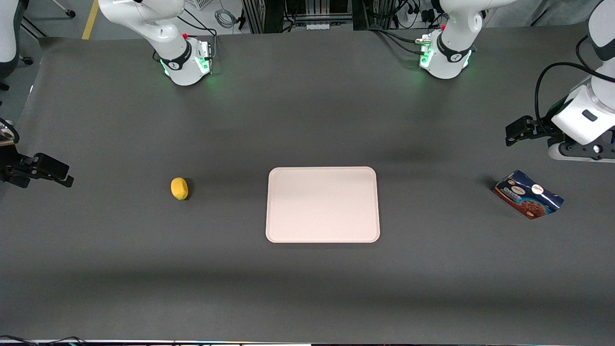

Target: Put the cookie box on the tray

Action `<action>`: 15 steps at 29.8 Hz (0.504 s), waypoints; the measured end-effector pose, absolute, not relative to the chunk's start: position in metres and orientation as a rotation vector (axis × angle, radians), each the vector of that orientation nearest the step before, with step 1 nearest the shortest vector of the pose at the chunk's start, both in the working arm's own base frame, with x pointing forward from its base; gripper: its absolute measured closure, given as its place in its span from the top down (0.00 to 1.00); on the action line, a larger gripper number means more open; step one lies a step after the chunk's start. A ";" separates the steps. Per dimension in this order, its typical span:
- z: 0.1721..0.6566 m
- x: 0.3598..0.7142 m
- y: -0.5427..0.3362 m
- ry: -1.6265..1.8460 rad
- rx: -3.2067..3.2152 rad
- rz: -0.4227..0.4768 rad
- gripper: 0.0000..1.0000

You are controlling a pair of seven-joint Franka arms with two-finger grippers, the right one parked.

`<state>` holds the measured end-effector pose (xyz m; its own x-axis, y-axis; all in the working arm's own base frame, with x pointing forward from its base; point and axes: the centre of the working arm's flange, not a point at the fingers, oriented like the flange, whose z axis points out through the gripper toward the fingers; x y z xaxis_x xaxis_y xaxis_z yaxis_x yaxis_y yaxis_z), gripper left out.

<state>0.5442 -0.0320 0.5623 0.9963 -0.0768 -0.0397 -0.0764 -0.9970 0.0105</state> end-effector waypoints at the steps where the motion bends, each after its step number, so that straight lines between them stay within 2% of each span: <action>1: 0.562 0.544 -0.032 -0.121 3.130 -0.063 1.00; 15: 0.562 0.544 -0.032 -0.122 3.129 -0.073 1.00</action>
